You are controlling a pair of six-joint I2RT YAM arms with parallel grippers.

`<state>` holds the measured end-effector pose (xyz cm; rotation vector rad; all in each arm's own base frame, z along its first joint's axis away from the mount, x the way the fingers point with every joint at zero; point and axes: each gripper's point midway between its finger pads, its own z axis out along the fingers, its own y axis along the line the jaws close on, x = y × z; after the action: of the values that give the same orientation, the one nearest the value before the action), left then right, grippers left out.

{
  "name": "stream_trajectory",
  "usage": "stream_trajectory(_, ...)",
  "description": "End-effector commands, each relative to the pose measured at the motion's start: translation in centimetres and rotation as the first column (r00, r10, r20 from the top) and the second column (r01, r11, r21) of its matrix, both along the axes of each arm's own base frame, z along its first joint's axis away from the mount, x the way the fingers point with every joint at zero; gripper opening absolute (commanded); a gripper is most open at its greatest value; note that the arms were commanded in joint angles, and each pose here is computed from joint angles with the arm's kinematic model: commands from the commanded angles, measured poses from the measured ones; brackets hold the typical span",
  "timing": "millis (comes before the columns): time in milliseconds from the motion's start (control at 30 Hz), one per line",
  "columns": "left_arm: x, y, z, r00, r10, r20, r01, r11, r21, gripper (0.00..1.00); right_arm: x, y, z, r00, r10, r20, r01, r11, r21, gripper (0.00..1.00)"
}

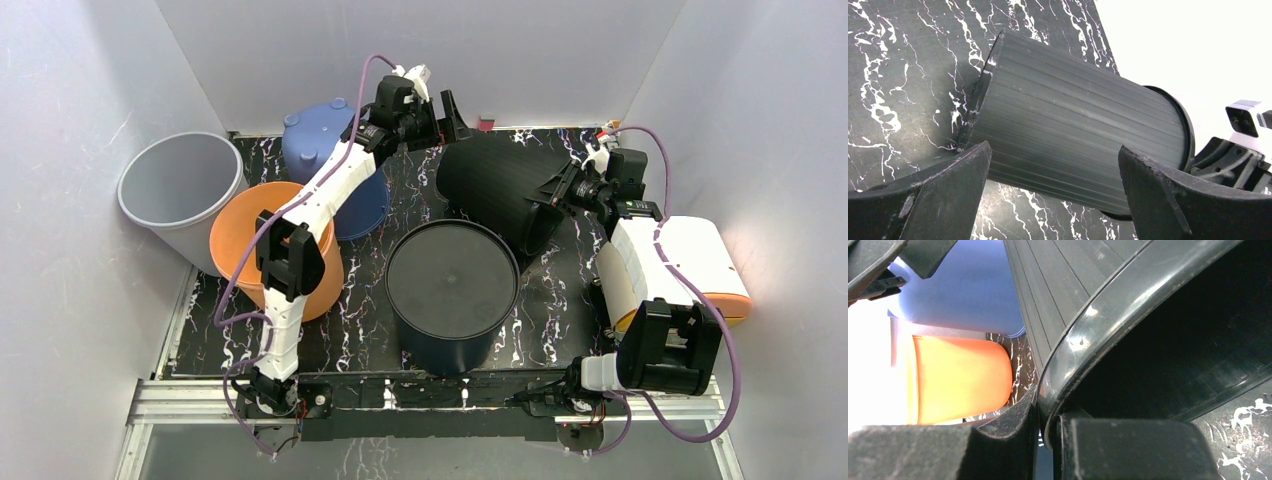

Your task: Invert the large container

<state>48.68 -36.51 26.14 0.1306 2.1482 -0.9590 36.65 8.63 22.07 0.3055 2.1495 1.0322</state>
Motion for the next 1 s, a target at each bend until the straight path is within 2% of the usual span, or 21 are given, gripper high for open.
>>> stream_trajectory(0,1.2,-1.0,-0.8,1.000,-0.016,0.010,0.016,1.000,-0.005,0.98,0.3,0.0,1.0,0.999,0.014,0.035,-0.014,1.000,-0.016,0.00)
stream_trajectory(367,2.6,-0.2,-4.0,1.000,-0.023,-0.002,0.023,1.000,0.021,0.98,0.2,-0.3,0.5,1.000,0.013,0.024,-0.013,0.999,-0.036,0.00)
stream_trajectory(633,1.1,-1.6,-6.9,0.982,-0.162,-0.093,0.158,0.986,-0.043,0.98,0.1,-0.3,-0.1,1.000,0.012,0.009,-0.012,0.999,-0.045,0.00)
stream_trajectory(767,0.1,-1.8,-6.7,0.976,-0.189,-0.107,0.183,0.981,-0.069,0.97,0.0,-0.5,-0.4,1.000,0.004,-0.011,-0.004,0.999,-0.053,0.00)
stream_trajectory(833,-0.5,-1.8,-6.5,0.972,-0.206,-0.114,0.198,0.977,-0.080,0.97,0.0,-1.0,-0.9,0.999,-0.019,-0.036,0.016,0.997,-0.077,0.09)
stream_trajectory(967,-2.1,-1.7,-6.0,0.962,-0.233,-0.139,0.219,0.970,-0.108,0.95,-0.3,-2.4,-1.9,0.993,-0.078,-0.089,0.063,0.985,-0.162,0.35)
